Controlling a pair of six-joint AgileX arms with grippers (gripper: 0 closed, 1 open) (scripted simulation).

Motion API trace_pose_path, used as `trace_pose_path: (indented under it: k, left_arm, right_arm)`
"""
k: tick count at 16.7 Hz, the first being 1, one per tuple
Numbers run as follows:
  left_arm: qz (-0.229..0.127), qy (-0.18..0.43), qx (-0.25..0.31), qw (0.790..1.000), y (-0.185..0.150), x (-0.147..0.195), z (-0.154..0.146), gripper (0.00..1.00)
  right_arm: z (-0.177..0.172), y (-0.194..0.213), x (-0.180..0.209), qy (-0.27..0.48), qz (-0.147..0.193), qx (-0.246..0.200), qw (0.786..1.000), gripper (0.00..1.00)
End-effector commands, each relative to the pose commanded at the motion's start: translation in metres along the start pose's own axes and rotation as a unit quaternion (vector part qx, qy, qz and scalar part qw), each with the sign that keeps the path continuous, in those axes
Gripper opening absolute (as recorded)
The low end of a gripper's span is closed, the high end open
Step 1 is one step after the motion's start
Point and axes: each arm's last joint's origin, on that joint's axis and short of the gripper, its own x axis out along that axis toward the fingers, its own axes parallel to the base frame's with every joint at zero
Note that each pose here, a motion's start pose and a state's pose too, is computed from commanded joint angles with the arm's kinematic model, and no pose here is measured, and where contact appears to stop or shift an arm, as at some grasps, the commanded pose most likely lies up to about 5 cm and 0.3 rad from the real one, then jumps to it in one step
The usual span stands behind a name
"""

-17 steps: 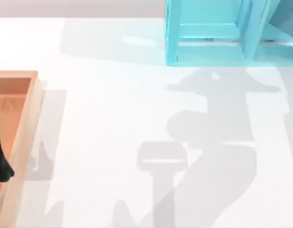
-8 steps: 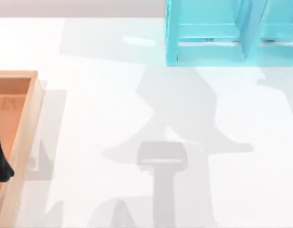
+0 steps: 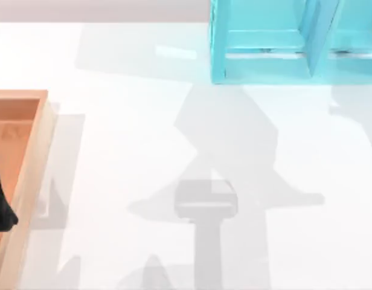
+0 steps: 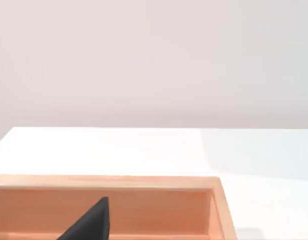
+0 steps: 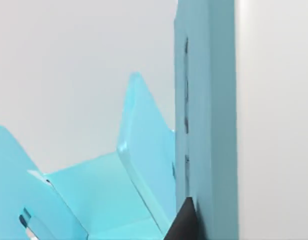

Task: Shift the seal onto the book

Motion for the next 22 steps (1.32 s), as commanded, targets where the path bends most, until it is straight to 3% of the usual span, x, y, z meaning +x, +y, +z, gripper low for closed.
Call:
trace_pose_path:
  k: [3, 6, 9, 12, 16, 19, 22]
  left_arm:
    - [0.0, 0.0, 0.0, 1.0, 0.0, 0.0, 0.0, 1.0]
    - [0.0, 0.0, 0.0, 1.0, 0.0, 0.0, 0.0, 1.0]
    - [0.0, 0.0, 0.0, 1.0, 0.0, 0.0, 0.0, 1.0]
    - [0.0, 0.0, 0.0, 1.0, 0.0, 0.0, 0.0, 1.0]
    - [0.0, 0.0, 0.0, 1.0, 0.0, 0.0, 0.0, 1.0]
    - [0.0, 0.0, 0.0, 1.0, 0.0, 0.0, 0.0, 1.0]
    - [0.0, 0.0, 0.0, 1.0, 0.0, 0.0, 0.0, 1.0]
  right_arm:
    - [-0.005, 0.014, 0.01, 0.005, 0.009, -0.025, 1.0, 0.0]
    - [-0.023, 0.051, 0.031, 0.018, 0.036, -0.088, 0.995, 0.0]
    - [-0.057, 0.105, 0.048, 0.035, 0.073, -0.185, 0.979, 0.0]
    - [-0.103, 0.166, 0.05, 0.043, 0.109, -0.305, 0.945, 0.0]
    - [-0.172, 0.233, 0.031, 0.038, 0.137, -0.49, 0.86, 0.0]
    - [-0.219, 0.265, 0.009, 0.024, 0.14, -0.625, 0.767, 0.0]
    - [-0.254, 0.284, -0.014, 0.009, 0.134, -0.732, 0.668, 0.0]
